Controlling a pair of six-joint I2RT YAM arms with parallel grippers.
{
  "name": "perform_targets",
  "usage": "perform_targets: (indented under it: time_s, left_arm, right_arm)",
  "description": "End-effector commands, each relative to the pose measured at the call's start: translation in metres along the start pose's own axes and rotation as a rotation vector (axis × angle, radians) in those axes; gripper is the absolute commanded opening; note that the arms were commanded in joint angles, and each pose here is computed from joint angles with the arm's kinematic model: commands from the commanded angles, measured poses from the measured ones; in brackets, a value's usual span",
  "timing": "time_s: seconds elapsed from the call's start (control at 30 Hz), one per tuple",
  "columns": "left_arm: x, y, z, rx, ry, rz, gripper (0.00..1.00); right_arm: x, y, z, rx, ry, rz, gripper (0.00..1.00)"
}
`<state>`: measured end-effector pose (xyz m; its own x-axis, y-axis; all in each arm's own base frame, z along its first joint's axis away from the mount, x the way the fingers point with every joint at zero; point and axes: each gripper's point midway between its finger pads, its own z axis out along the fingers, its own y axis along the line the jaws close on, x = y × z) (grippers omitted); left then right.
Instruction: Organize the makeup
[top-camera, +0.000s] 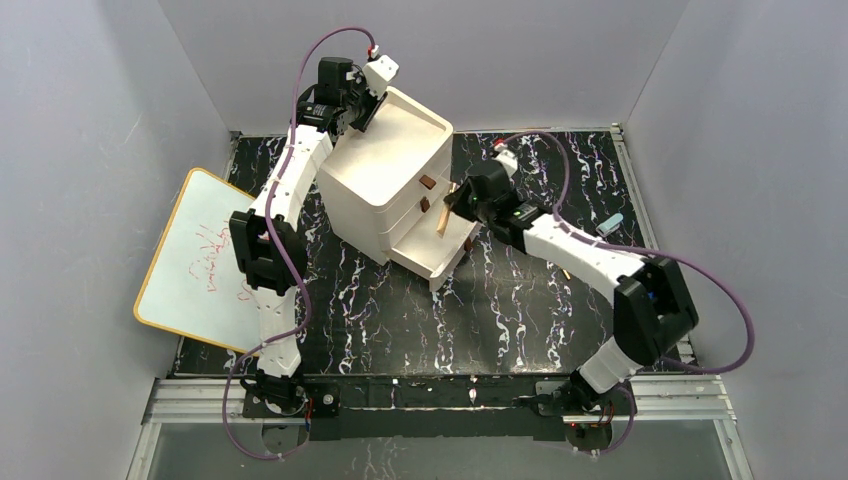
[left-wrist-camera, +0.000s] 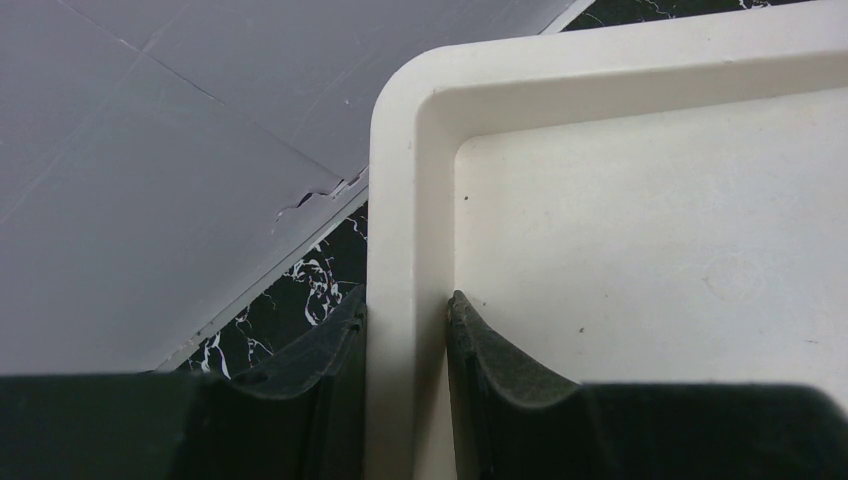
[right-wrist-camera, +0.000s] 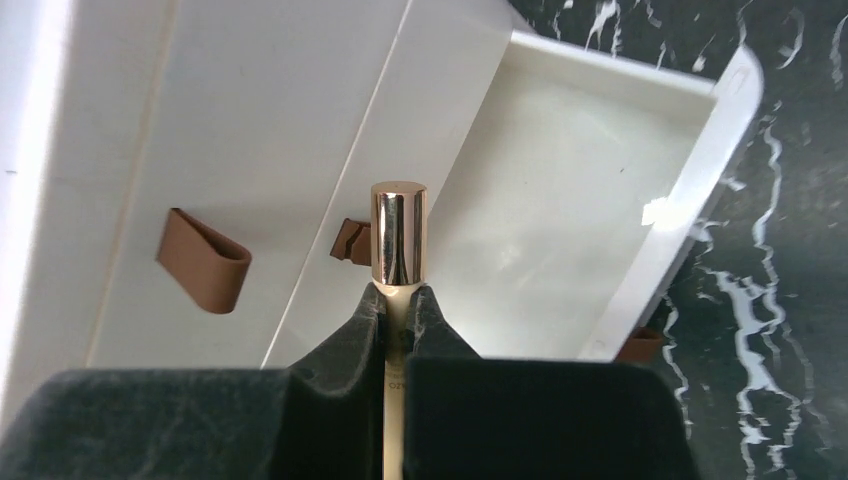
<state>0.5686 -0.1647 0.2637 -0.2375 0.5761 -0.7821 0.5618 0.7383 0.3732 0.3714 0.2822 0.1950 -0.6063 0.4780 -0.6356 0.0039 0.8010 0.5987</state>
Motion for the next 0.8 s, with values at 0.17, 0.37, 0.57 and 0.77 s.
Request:
perform_targets:
  time_s: [0.17,0.37,0.57,0.77]
  left_arm:
    - [0.074,-0.080,0.018,0.229,0.259,0.054,0.00]
    - [0.075,-0.082,0.020,0.235,0.261,0.053,0.00]
    - [0.075,-0.082,0.020,0.233,0.263,0.053,0.00]
    - [0.076,-0.081,0.020,0.231,0.264,0.054,0.00]
  right_arm:
    - [0.009,0.008,0.031,0.168,-0.037,0.182,0.01]
    - [0.031,-0.029,0.041,0.429,0.003,0.223,0.01]
    - [0.044,-0.045,0.050,0.552,0.019,0.218,0.01]
    - [0.063,-0.061,0.057,0.601,0.057,0.193,0.01]
